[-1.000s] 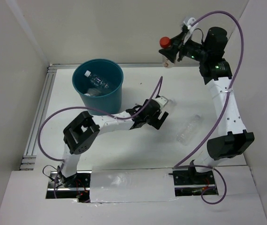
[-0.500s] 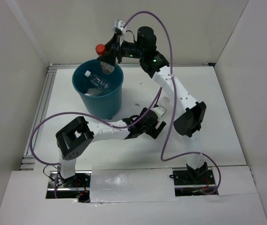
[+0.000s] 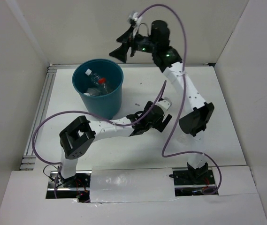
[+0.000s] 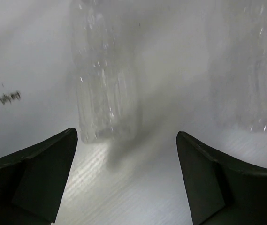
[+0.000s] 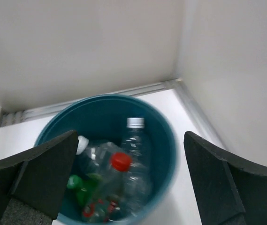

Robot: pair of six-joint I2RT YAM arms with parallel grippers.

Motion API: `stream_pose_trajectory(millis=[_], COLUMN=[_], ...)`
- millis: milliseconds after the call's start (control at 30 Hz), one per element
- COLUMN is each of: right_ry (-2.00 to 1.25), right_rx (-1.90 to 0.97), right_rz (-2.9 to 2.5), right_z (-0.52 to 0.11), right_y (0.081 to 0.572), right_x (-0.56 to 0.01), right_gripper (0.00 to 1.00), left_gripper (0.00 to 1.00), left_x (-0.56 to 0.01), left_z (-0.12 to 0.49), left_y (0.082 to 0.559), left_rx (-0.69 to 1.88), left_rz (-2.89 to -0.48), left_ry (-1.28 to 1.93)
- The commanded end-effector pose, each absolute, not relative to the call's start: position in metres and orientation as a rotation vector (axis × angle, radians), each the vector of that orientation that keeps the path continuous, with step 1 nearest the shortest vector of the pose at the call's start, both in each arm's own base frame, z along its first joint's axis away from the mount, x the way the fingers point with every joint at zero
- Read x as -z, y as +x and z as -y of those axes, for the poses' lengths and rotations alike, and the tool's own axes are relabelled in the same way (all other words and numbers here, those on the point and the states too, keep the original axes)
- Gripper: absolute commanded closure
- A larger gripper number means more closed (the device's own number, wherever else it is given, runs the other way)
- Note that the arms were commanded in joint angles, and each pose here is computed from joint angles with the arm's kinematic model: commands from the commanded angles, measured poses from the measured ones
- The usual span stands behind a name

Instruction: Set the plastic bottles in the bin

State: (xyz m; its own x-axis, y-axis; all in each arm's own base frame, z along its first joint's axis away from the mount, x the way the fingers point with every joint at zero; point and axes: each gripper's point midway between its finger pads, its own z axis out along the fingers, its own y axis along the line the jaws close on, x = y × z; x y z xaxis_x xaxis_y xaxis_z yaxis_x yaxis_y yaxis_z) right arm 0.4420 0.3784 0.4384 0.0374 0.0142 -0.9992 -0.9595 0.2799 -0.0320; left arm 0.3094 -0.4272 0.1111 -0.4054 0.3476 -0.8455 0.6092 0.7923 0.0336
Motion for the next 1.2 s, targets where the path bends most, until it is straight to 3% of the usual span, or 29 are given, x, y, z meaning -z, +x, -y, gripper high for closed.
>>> stream_pose_trajectory(millis=[0, 100, 200, 267, 333, 367, 400, 433, 467, 500, 567, 600, 700, 800, 933, 967, 1000, 1033, 1100, 1167], right_ry=[-0.834, -0.682, -0.559, -0.445, -0.373, -0.311, -0.239, -0.224, -0.21, -0.194, -0.145, -0.142, -0.109, -0.138, -0.07, -0.052, -0.046, -0.041, -0.038, -0.035], right_rx=[-0.781, -0.682, -0.617, -0.552, -0.569, -0.532, -0.534, -0.535, -0.538, -0.541, -0.508, -0.479, -0.488, -0.532, -0.57, -0.588, -0.588, -0.578, -0.6, -0.595], right_rz=[-1.211, -1.34, -1.469, -1.573, -1.678, -1.712, -1.769, -1.787, -1.804, -1.84, -1.873, -1.903, -2.0, -2.084, -2.209, -2.254, -2.282, -2.314, -2.356, -2.396], right_z=[-0.285, -0.206, -0.123, -0.064, -0.033, 0.0, 0.024, 0.034, 0.038, 0.046, 0.063, 0.068, 0.072, 0.067, 0.067, 0.066, 0.066, 0.067, 0.064, 0.062], right_y=[0.434, 0.449, 0.45, 0.453, 0.437, 0.433, 0.42, 0.414, 0.403, 0.398, 0.389, 0.384, 0.374, 0.358, 0.339, 0.333, 0.329, 0.323, 0.314, 0.304], right_x=[-0.532, -0.528, -0.506, -0.48, -0.448, -0.437, -0.415, -0.405, -0.399, -0.379, -0.364, -0.355, -0.318, -0.284, -0.24, -0.222, -0.214, -0.205, -0.187, -0.175], right_gripper=[0.0, 0.02, 0.11, 0.31, 0.4, 0.38, 0.29, 0.29, 0.2, 0.18, 0.11, 0.0, 0.0, 0.0, 0.77, 0.86, 0.84, 0.75, 0.47, 0.35], left_gripper=[0.01, 0.01, 0.01, 0.01, 0.01, 0.01, 0.03, 0.05, 0.08, 0.14, 0.29, 0.5, 0.76, 0.78, 0.78, 0.78, 0.78, 0.78, 0.78, 0.77], left_x=[-0.15, -0.136, -0.11, -0.089, -0.071, -0.061, -0.055, -0.055, -0.055, -0.055, -0.06, -0.075, -0.126, -0.208, -0.322, -0.335, -0.353, -0.381, -0.384, -0.401], left_z=[0.439, 0.445, 0.451, 0.451, 0.449, 0.448, 0.443, 0.443, 0.443, 0.444, 0.445, 0.446, 0.45, 0.446, 0.413, 0.4, 0.391, 0.363, 0.333, 0.285], left_y=[0.348, 0.368, 0.375, 0.382, 0.38, 0.379, 0.379, 0.379, 0.379, 0.378, 0.378, 0.379, 0.38, 0.369, 0.36, 0.361, 0.358, 0.361, 0.364, 0.37], left_rx=[0.311, 0.254, 0.234, 0.201, 0.166, 0.156, 0.161, 0.161, 0.161, 0.172, 0.178, 0.195, 0.27, 0.368, 0.426, 0.411, 0.414, 0.384, 0.33, 0.265], left_rz=[-1.921, -1.953, -1.997, -2.034, -2.075, -2.096, -2.117, -2.117, -2.117, -2.119, -2.113, -2.093, -2.023, -1.902, -1.74, -1.73, -1.709, -1.672, -1.682, -1.657], left_ry=[0.616, 0.645, 0.694, 0.71, 0.74, 0.744, 0.732, 0.732, 0.732, 0.738, 0.733, 0.719, 0.665, 0.598, 0.446, 0.415, 0.39, 0.323, 0.278, 0.172])
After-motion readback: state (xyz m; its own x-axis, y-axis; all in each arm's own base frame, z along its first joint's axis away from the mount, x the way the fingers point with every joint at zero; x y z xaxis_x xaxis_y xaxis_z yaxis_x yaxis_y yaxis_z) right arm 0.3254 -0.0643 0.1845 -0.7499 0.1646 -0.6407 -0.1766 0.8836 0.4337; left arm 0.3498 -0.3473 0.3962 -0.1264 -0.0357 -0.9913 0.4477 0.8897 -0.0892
